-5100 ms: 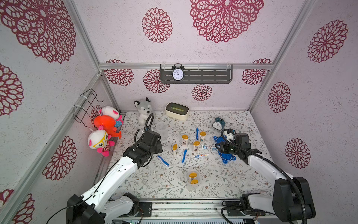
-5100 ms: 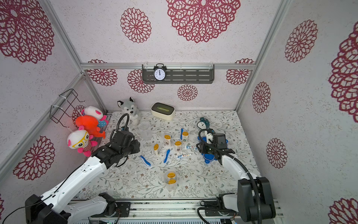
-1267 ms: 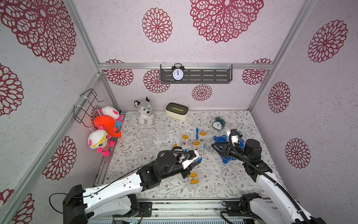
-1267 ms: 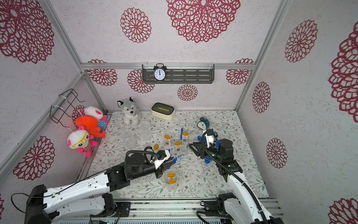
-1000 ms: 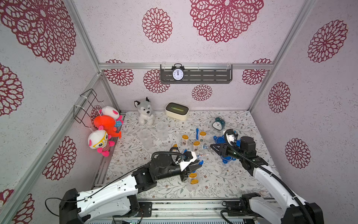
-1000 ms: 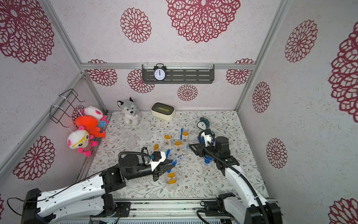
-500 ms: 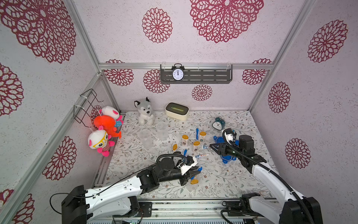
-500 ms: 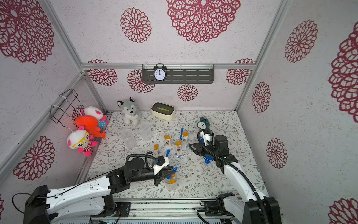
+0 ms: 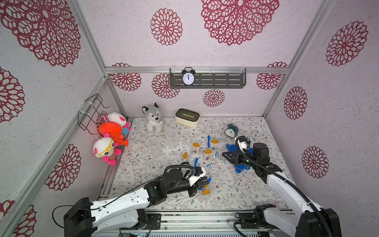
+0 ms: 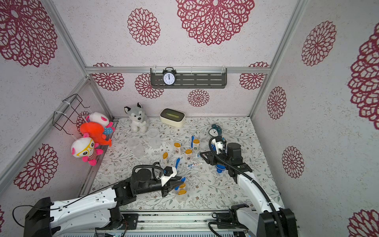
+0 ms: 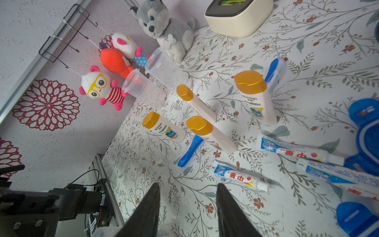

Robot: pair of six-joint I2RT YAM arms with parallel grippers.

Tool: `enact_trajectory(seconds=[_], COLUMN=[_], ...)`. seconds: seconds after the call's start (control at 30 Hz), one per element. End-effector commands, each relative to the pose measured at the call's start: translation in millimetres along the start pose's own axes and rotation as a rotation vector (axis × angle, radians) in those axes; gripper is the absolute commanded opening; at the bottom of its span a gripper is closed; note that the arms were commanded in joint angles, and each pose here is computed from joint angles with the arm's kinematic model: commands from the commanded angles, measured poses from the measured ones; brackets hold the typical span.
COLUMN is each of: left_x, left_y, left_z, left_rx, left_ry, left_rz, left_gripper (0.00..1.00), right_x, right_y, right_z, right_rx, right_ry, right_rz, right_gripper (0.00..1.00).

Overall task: Pack away toiletry kits
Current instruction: Place the toiletry item into the container.

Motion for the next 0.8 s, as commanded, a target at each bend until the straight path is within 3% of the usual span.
enact_trajectory(seconds=[0.0,0.1,0.23,0.33,0.5,0.63,0.77], left_x=[4.8,5.6,6.7,8.1,21.7,58.1,74.4], left_y=[2.8,1.1,-1.5,-3.4,0.5,7.4,-0.3], left_z=[3.9,4.6,-0.3,-5.7,-16.6,-27.2,-27.4], left_rx=[-0.025,-0.019,-0.018,-0.017,-0.007,-0.008,0.059], left_ry=[0.014,0.018,0.04,0.066,0.145,0.269,0.29], left_rz=[0.01,0.006,-0.003,-0.007,-0.035,-0.17,-0.22], left_gripper=[0.03,0.12,0.39,0.53,0.58,0.6,0.61], right_x=[2.9,1.9,-1.5,-5.9,-16.0,-29.6,-46.3], right_y=[4.3,4.9,4.8,4.3,4.9,9.8,10.2], right_z=[-3.1,-3.0,-1.1,-0.4,-0.5,4.4,16.5], right_rx=[-0.015,-0.017,-0.011,-0.009,-0.024,-0.03,0.056], right_ry=[0.006,0.004,-0.015,-0.052,-0.154,-0.296,-0.355], right_rz=[-0.035,-0.035,-0.028,-0.021,-0.041,-0.216,-0.37], right_gripper=[0.46,0.46,0.49,0.51,0.48,0.47,0.47])
Point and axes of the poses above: each gripper's point midway between its finger pads, its own z axis out along the fingers, its own x axis along the line the jaws close on, y = z × x, the point moved 8 cm from there along -z, back along the fingers, and after that the axes turned 4 degrees about z, right-handed, at the moved point
